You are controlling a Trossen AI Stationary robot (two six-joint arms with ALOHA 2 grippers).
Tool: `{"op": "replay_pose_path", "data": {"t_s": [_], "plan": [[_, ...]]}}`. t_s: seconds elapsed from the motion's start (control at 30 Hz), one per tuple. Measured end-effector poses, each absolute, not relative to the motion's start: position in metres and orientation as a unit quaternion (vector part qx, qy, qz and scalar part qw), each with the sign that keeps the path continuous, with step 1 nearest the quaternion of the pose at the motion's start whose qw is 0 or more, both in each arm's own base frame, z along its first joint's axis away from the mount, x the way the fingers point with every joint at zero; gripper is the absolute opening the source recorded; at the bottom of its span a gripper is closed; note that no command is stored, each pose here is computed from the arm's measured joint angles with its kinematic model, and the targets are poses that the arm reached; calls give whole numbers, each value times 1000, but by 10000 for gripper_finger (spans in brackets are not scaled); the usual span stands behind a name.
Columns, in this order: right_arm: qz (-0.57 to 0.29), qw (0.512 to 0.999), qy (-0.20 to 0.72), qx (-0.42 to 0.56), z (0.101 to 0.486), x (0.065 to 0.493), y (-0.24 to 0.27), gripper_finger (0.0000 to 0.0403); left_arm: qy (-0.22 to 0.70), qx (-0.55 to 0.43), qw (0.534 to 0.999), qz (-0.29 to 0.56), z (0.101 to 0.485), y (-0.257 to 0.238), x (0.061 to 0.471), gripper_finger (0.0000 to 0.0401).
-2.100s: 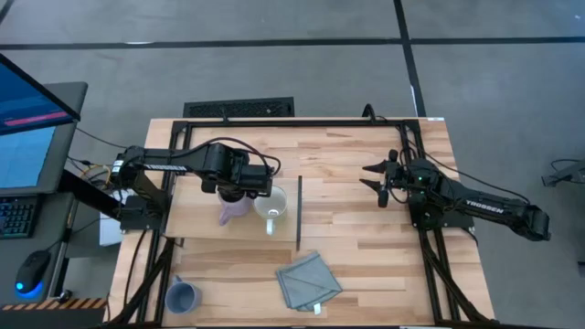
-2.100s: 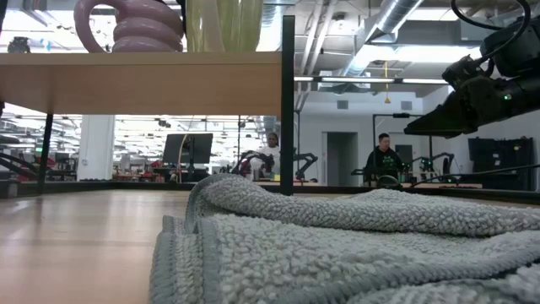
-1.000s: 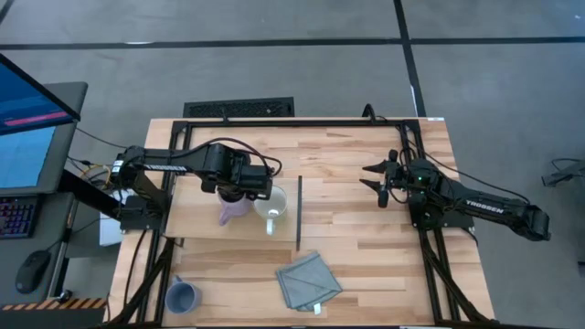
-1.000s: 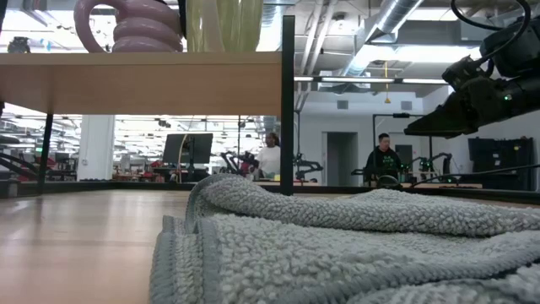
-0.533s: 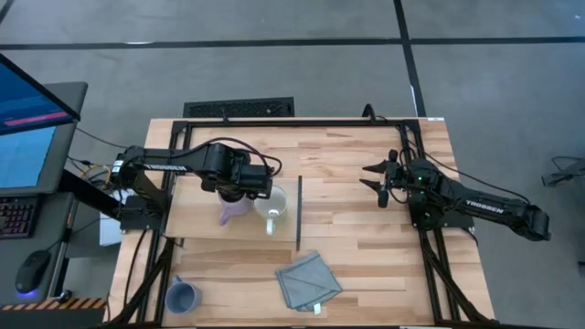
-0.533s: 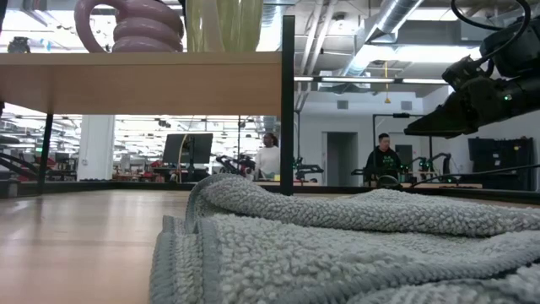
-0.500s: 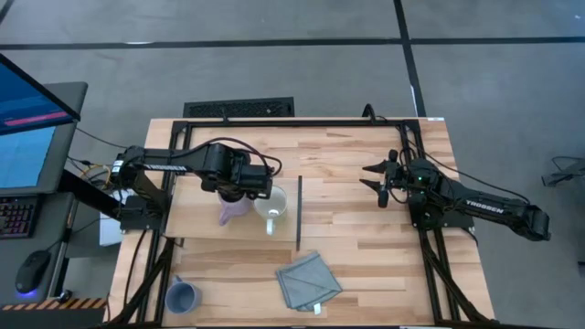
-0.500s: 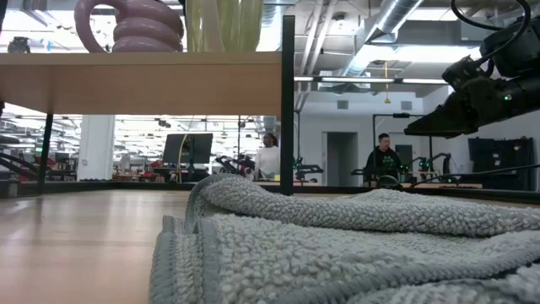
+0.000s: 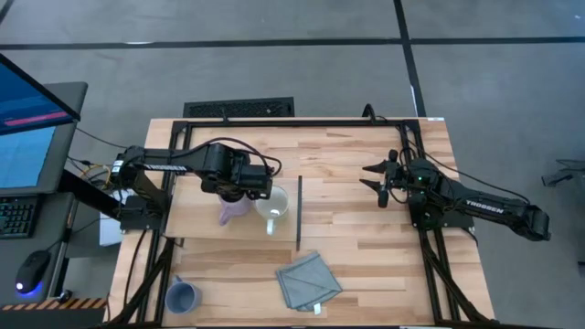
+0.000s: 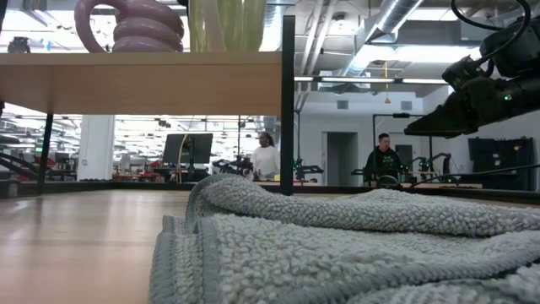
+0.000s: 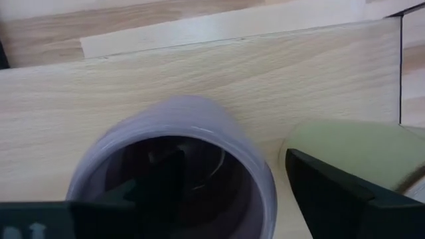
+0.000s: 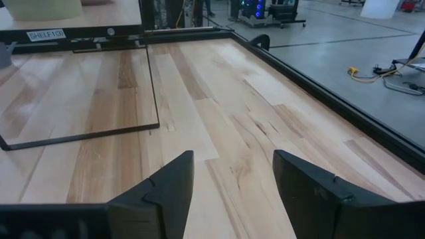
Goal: Stack small to large cups/mugs on shelf
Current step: Put the purple mug on the shelf
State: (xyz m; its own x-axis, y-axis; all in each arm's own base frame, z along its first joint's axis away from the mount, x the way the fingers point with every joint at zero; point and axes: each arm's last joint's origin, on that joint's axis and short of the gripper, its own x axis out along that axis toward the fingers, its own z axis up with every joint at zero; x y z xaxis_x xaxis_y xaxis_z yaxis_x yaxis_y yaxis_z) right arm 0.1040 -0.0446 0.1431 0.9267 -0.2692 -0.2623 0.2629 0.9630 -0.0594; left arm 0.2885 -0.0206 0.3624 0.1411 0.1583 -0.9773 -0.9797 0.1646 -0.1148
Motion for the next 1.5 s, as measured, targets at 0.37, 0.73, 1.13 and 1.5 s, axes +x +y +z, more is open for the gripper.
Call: {"op": "replay_pose_path", "data": {"t_s": [0.37, 0.73, 1.13, 1.5], "plan": [[-136, 981, 135, -12, 143, 104, -45, 230, 458, -486, 577, 470, 362, -24, 288, 255], [-136, 981, 135, -12, 143, 104, -45, 230, 459, -516, 549, 470, 362, -32, 288, 254], [-136, 981, 135, -12, 143, 104, -45, 230, 462, -519, 546, 468, 362, -37, 287, 254], [-136, 981, 135, -12, 143, 104, -45, 230, 464, -514, 550, 467, 362, -30, 288, 254]]}}
